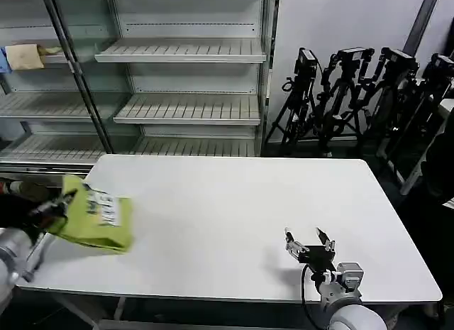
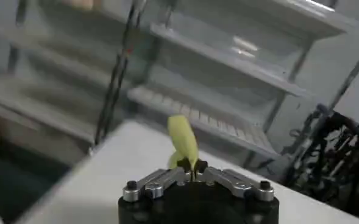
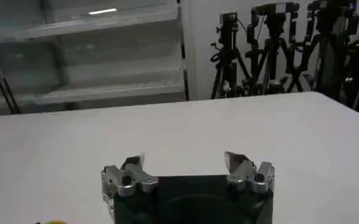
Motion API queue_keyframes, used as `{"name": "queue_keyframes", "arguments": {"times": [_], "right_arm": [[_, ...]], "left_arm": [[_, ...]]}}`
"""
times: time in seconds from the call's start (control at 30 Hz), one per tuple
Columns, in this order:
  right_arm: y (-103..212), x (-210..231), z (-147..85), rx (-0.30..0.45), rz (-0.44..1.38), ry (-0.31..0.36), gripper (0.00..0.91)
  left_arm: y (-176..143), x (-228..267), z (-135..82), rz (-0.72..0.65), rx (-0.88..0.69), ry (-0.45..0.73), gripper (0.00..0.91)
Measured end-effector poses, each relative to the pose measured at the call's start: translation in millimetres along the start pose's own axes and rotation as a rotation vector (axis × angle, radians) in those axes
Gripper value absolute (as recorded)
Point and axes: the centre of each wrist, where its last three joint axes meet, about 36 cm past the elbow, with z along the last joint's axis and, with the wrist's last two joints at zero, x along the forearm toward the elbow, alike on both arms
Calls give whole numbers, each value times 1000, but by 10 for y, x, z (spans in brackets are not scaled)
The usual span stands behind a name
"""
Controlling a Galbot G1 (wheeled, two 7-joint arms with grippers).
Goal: Fold and organize the clothes.
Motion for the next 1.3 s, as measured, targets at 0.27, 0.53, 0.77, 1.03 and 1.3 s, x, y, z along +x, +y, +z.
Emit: {"name": "queue_keyframes", "arguments": {"times": [0.27, 0.53, 0.77, 1.03, 1.3], "right_arm": [[-45, -18, 36, 9, 5, -2, 907], [-73, 22, 91, 26, 30, 8, 907], [-80, 42, 167, 32, 44, 20, 907], [-81, 81, 226, 35, 58, 29, 907], [-88, 133, 204, 40, 68, 27, 907]], "left_arm": [[-438, 70, 133, 28, -267, 20, 30], [-940, -140, 1127, 83, -472, 112, 30], [-1519, -175, 1486, 212, -520, 115, 30], [-1950, -368, 1693, 277, -459, 126, 30], [-2400, -727, 1822, 311, -343, 124, 30]]}}
